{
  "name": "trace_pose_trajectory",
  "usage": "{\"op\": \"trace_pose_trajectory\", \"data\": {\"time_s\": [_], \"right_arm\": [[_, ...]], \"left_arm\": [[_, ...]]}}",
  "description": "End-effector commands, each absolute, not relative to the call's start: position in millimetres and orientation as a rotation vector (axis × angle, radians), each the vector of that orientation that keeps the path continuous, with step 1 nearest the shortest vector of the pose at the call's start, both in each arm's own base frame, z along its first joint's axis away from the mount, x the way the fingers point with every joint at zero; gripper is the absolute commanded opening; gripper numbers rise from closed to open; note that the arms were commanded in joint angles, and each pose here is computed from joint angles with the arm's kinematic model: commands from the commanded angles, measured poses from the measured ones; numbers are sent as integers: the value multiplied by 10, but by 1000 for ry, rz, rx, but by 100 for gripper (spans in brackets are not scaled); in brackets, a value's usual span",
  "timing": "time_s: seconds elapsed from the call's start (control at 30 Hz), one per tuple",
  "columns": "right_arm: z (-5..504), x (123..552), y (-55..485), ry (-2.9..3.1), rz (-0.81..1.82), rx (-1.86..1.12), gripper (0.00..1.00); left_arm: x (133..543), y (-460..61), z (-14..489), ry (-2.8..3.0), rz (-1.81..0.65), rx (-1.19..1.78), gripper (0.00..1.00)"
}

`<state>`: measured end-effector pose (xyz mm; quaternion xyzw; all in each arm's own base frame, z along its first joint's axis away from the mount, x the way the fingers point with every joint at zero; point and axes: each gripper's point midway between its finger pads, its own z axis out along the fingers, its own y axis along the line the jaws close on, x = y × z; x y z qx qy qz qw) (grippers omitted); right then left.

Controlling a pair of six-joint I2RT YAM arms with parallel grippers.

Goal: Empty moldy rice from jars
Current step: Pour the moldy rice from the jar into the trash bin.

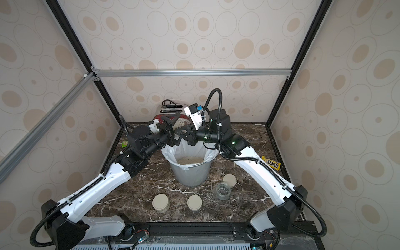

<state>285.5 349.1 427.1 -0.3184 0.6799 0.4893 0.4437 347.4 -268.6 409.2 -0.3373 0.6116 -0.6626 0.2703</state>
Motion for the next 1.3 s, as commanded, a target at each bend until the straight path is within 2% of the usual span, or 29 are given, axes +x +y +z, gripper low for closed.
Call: {"op": "trace_pose_trajectory", "data": {"time_s": [0.0, 0.1, 0.17, 0.33, 0.47, 0.57, 0.6, 0.63, 0.7, 0.73, 0.8, 0.97, 1.13, 1.27], "right_arm": [[4603, 2722, 3451, 1551, 1233, -790, 0], [4566, 2704, 3433, 1558, 1238, -781, 0], [4537, 2697, 3419, 1566, 1237, -775, 0], [4467, 2708, 3403, 1582, 1225, -762, 0], [4430, 2727, 3420, 1594, 1225, -764, 0], [4396, 2755, 3419, 1608, 1213, -755, 0], [4380, 2768, 3412, 1617, 1203, -750, 3], [4365, 2777, 3400, 1626, 1193, -744, 11], [4341, 2797, 3333, 1648, 1150, -719, 39], [4335, 2795, 3299, 1652, 1131, -710, 50], [4316, 2783, 3208, 1662, 1085, -691, 62], [4290, 2684, 2929, 1685, 989, -637, 72], [4346, 2482, 2566, 1686, 890, -584, 74], [4114, 2371, 2170, 1769, 759, -484, 75]], "left_arm": [[3413, -2734, 4487, 1535, -1923, -858, 99], [3422, -2712, 4553, 1482, -1939, -833, 98], [3418, -2691, 4552, 1472, -1928, -827, 94], [3413, -2643, 4566, 1431, -1931, -823, 72], [3419, -2670, 4609, 1417, -1949, -798, 58], [3417, -2679, 4639, 1404, -1957, -779, 51], [3414, -2668, 4647, 1400, -1950, -771, 49], [3409, -2653, 4650, 1397, -1937, -763, 48], [3386, -2584, 4676, 1387, -1887, -746, 47], [3379, -2547, 4672, 1390, -1858, -745, 47], [3354, -2459, 4671, 1394, -1787, -735, 47], [3362, -2359, 4658, 1416, -1672, -690, 46], [3379, -2374, 4685, 1478, -1558, -584, 46], [3409, -2372, 4664, 1509, -1493, -545, 46]]}}
